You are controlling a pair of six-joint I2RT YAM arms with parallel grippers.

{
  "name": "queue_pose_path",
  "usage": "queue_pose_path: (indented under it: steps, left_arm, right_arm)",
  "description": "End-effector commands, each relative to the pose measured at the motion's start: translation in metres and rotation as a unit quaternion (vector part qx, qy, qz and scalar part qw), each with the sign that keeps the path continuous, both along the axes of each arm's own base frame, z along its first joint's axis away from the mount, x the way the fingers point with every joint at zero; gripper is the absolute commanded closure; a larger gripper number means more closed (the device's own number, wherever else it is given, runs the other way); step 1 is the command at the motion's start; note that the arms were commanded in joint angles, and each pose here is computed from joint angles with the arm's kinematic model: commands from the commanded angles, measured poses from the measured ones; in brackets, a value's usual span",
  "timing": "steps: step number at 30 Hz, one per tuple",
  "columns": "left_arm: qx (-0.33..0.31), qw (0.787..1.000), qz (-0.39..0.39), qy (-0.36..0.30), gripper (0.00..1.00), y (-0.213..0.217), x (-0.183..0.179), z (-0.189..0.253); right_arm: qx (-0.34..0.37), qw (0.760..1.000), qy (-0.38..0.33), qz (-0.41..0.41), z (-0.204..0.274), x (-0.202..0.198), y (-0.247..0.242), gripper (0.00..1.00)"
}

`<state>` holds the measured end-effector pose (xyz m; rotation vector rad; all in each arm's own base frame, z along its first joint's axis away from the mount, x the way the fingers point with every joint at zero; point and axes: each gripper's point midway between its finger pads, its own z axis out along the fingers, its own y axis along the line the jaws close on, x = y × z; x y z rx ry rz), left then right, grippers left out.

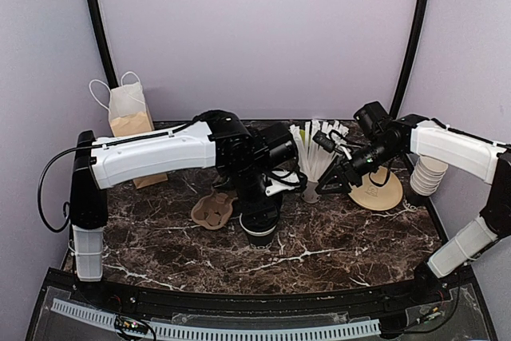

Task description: Pack the takeout coffee

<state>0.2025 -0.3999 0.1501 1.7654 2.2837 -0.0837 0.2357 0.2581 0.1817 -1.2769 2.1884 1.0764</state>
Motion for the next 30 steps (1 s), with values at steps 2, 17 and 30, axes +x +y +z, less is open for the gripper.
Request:
queue_pose_path:
  steps: [2,17,30]
  left_arm:
    - [-0.001,1.000,-0.009,0.007,0.29,-0.001,-0.004,0.002]
    - [-0.018,1.000,-0.010,-0.003,0.01,-0.007,-0.001,0.010]
    - [-0.051,0.998,0.003,-0.028,0.01,-0.004,0.002,0.042]
  right_arm:
    - [0.009,1.000,0.000,0.013,0.001,-0.007,0.002,0.40]
    - [0.012,1.000,0.007,0.017,0.000,-0.007,0.005,0.39]
    - [0.000,1.000,0.005,0.023,-0.004,-0.009,0.008,0.39]
